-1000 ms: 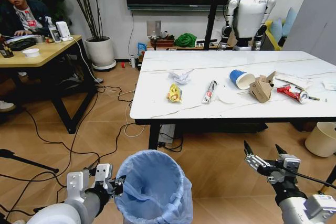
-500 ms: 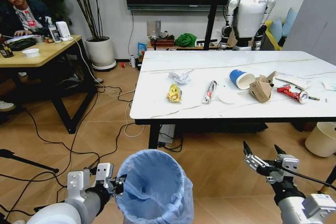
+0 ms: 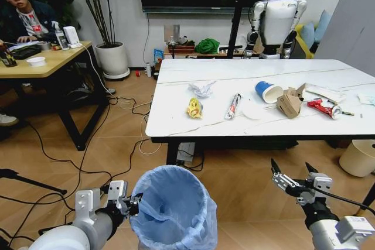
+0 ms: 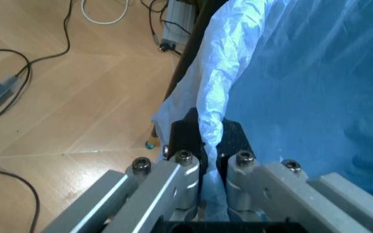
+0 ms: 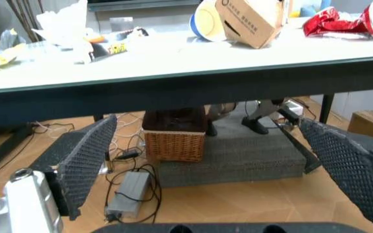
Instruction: Pick up the trash bin and place the trash from the table into it.
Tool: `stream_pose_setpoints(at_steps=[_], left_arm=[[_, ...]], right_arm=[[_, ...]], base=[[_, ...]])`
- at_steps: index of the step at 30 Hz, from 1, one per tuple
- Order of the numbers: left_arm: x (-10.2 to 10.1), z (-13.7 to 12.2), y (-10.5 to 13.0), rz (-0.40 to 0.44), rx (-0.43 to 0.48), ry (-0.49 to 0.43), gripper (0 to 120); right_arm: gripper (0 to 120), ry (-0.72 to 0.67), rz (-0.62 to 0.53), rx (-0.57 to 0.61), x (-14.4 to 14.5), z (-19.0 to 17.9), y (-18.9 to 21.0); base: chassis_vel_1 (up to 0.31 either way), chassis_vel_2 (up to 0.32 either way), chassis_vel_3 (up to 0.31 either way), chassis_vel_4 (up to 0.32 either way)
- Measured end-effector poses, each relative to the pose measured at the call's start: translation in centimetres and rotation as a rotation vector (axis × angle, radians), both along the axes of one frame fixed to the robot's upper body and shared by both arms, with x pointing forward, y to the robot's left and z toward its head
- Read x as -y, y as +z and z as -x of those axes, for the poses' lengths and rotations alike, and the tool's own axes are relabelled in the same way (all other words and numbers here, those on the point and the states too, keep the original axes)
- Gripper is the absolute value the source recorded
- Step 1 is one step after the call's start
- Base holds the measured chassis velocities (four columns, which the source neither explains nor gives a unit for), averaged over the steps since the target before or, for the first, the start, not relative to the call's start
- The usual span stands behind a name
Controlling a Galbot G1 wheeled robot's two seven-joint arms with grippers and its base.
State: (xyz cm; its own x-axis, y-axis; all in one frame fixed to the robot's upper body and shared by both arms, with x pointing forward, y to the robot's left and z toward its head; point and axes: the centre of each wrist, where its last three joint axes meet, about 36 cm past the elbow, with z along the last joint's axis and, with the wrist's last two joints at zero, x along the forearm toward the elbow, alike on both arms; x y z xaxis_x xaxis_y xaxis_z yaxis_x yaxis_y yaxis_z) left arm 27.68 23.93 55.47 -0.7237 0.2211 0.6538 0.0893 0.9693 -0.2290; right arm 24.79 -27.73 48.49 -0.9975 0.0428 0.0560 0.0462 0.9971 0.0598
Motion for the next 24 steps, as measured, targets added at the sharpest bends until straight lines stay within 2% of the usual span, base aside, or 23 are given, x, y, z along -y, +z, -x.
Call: stream_pose_setpoints(at_steps=[24], left_arm=[[-0.12,0.01,0.02,0.006,-0.008,0.000,0]], right_arm=[[100,0.006,-0.003,0.010,-0.06,-0.09,0.30]], base=[[0.000,0.000,0.000,0.000]])
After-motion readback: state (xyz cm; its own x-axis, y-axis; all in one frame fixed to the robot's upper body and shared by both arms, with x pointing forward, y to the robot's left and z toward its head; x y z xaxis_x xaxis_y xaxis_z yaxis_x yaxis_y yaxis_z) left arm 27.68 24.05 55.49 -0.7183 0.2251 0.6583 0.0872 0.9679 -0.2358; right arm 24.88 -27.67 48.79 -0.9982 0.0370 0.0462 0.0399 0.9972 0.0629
